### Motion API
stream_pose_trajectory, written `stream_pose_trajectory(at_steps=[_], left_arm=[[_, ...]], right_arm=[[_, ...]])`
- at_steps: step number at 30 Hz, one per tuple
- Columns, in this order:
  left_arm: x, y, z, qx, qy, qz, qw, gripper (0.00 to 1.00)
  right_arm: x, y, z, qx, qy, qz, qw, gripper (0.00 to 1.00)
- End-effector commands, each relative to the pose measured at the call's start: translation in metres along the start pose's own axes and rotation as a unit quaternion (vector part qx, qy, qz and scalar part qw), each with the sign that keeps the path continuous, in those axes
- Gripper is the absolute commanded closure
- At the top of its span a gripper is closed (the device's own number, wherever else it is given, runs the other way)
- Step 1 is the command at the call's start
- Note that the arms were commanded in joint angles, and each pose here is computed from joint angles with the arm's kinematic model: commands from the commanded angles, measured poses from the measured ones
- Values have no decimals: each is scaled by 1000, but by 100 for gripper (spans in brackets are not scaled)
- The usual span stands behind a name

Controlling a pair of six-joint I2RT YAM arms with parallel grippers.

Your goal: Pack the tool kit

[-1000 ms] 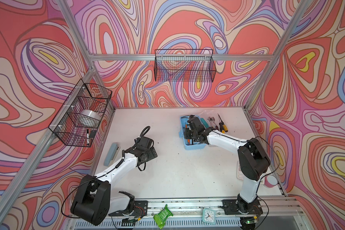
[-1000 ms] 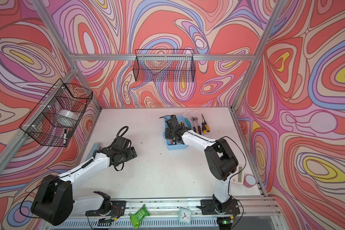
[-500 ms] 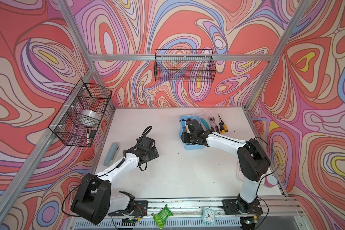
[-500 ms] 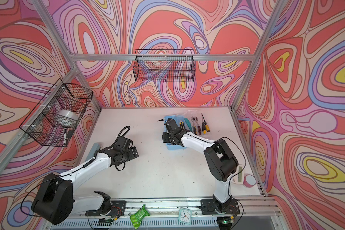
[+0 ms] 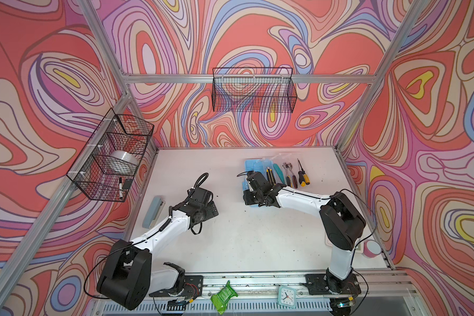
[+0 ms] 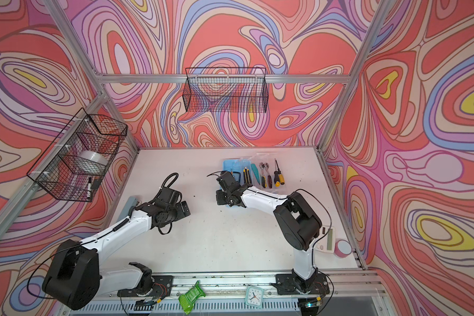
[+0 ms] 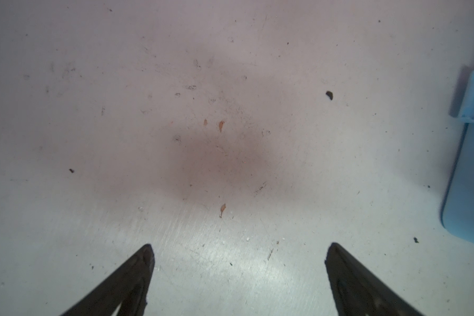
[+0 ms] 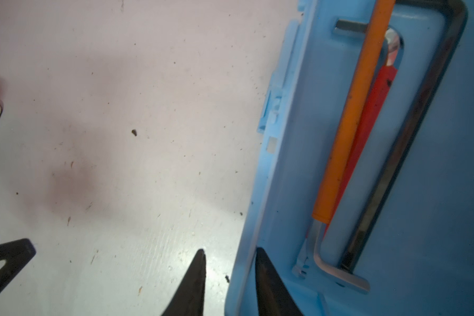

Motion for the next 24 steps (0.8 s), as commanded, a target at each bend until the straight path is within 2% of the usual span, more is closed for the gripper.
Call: stream_pose_trajectory(at_steps=[1,11,17,20,24], left_arm=[[-4,7,3,-11,-2,-12,1000,2],[-5,10,5,-15,-4,-17,1000,2],[-12,19,7,-24,-9,-26,999,3],[-19,26,10,-34,-17,-29,999,4],[-37,36,9,-40,-33,-45,998,6]], right_arm=[[35,0,-32,39,20,38,998,70],[80,11,-71,65,44,54,995,67],[78,36,-56,17,31,24,999,50],[81,58,-39,-19,40,23,999,36],[81,81,-24,-50,62,11,997,27]])
Point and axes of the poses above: each gripper's point midway between its finger pads, its own y axis back along the fingers, its own x axis along the line the jaws close on, z = x × y, the point moved 7 cm from there along y, back along the fingers, and after that the axes turned 4 degrees about y, right-handed, at the moved point
